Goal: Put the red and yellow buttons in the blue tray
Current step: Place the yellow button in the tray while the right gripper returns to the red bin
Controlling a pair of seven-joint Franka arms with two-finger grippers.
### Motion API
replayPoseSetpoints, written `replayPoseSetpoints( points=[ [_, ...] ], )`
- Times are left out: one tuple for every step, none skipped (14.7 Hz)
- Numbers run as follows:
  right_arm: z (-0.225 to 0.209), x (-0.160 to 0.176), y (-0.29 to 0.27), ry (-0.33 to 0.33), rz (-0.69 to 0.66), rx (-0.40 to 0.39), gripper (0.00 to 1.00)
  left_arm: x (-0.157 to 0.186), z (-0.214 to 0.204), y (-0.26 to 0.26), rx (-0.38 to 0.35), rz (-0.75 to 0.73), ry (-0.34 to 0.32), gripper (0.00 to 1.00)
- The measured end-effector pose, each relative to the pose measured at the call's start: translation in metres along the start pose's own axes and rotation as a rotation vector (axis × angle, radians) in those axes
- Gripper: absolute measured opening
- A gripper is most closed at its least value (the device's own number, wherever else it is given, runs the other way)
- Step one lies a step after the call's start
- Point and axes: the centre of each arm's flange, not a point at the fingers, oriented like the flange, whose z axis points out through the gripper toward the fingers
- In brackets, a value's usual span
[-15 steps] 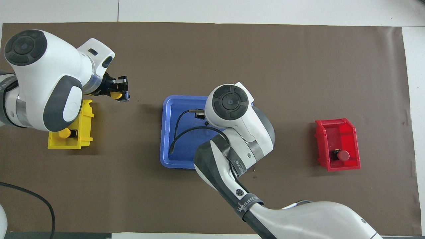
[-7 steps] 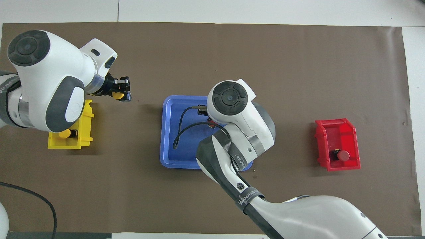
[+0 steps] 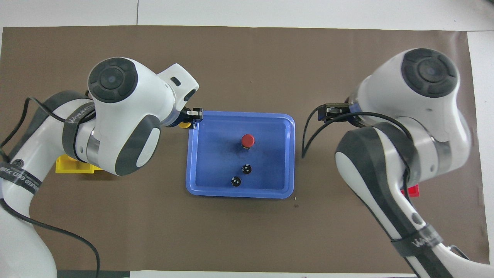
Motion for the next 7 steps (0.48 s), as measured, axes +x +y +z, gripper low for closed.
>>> replayPoseSetpoints(
  points=[
    [0.005,-0.014,0.029,-0.018,-0.015,-0.001,0.91,-0.004,0.006,0.014,-0.004,0.0,0.002,0.41],
    [0.012,-0.028,0.054,-0.038,-0.03,-0.001,0.91,-0.008,0.014,0.025,-0.005,-0.004,-0.001,0.41],
    [0.02,-0.04,0.075,-0.057,-0.04,0.0,0.85,-0.013,0.022,0.035,-0.006,-0.007,-0.004,0.41],
    [0.028,-0.049,0.096,-0.076,-0.049,0.003,0.85,-0.017,0.03,0.043,-0.008,-0.009,-0.004,0.41],
    [0.035,-0.058,0.113,-0.09,-0.057,0.006,0.81,-0.022,0.04,0.05,-0.007,-0.013,-0.008,0.41],
    [0.042,-0.063,0.125,-0.101,-0.061,0.009,0.77,-0.026,0.051,0.055,-0.005,-0.021,-0.014,0.41],
    [0.046,-0.067,0.13,-0.11,-0.064,0.011,0.76,-0.028,0.061,0.058,-0.002,-0.03,-0.022,0.41]
  ],
)
